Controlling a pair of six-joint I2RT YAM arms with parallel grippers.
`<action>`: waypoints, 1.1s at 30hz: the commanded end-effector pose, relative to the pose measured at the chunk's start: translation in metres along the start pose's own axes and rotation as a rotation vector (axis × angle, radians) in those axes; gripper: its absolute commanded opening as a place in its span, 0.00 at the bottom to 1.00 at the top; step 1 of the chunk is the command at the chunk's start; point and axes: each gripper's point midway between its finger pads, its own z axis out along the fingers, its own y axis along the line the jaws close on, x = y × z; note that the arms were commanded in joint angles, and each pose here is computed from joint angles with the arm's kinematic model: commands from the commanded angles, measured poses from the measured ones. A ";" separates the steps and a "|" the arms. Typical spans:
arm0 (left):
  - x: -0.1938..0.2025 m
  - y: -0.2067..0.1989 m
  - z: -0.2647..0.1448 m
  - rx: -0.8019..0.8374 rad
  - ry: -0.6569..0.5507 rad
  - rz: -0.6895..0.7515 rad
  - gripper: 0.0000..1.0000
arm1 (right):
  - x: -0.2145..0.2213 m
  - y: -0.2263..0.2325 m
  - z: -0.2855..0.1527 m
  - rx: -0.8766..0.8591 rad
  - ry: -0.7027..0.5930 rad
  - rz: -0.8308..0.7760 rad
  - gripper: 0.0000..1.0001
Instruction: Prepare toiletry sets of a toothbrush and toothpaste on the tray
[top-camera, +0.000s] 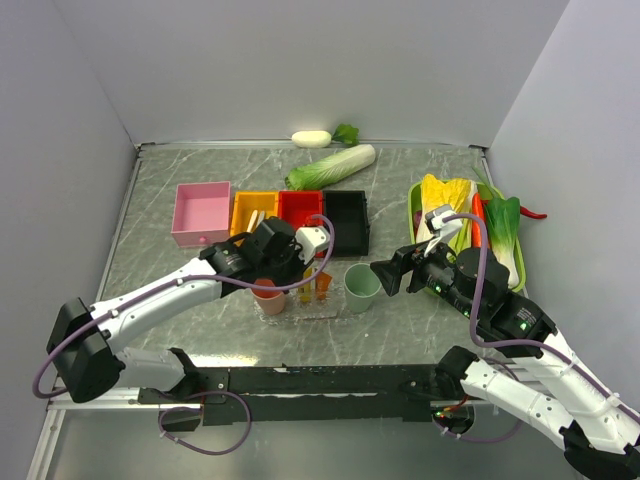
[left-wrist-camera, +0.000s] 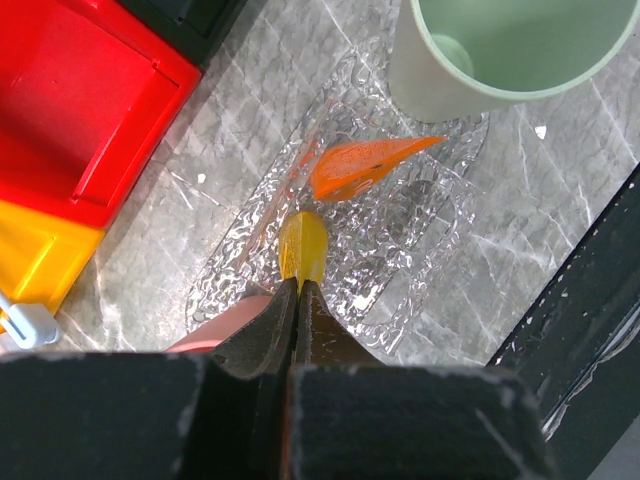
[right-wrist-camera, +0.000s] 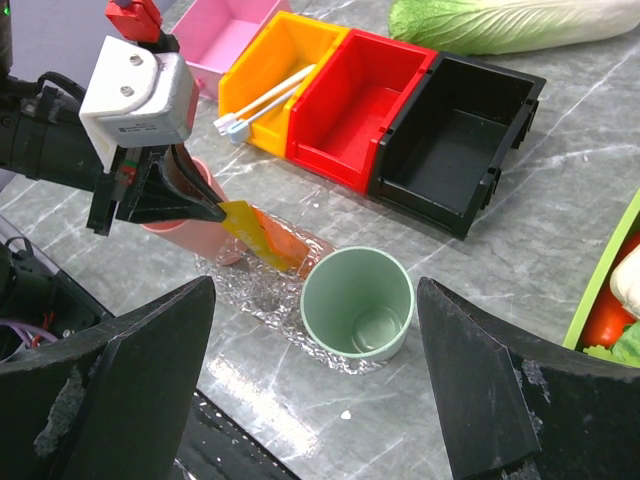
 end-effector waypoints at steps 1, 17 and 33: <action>-0.012 0.002 0.003 -0.015 -0.042 0.012 0.01 | -0.003 -0.003 -0.003 0.009 -0.021 -0.010 0.89; -0.015 0.005 0.004 -0.034 -0.036 -0.013 0.38 | -0.003 -0.003 -0.003 0.011 -0.020 -0.010 0.91; -0.030 0.006 -0.016 -0.047 -0.109 -0.010 0.79 | -0.002 -0.003 -0.004 0.010 -0.018 -0.008 0.92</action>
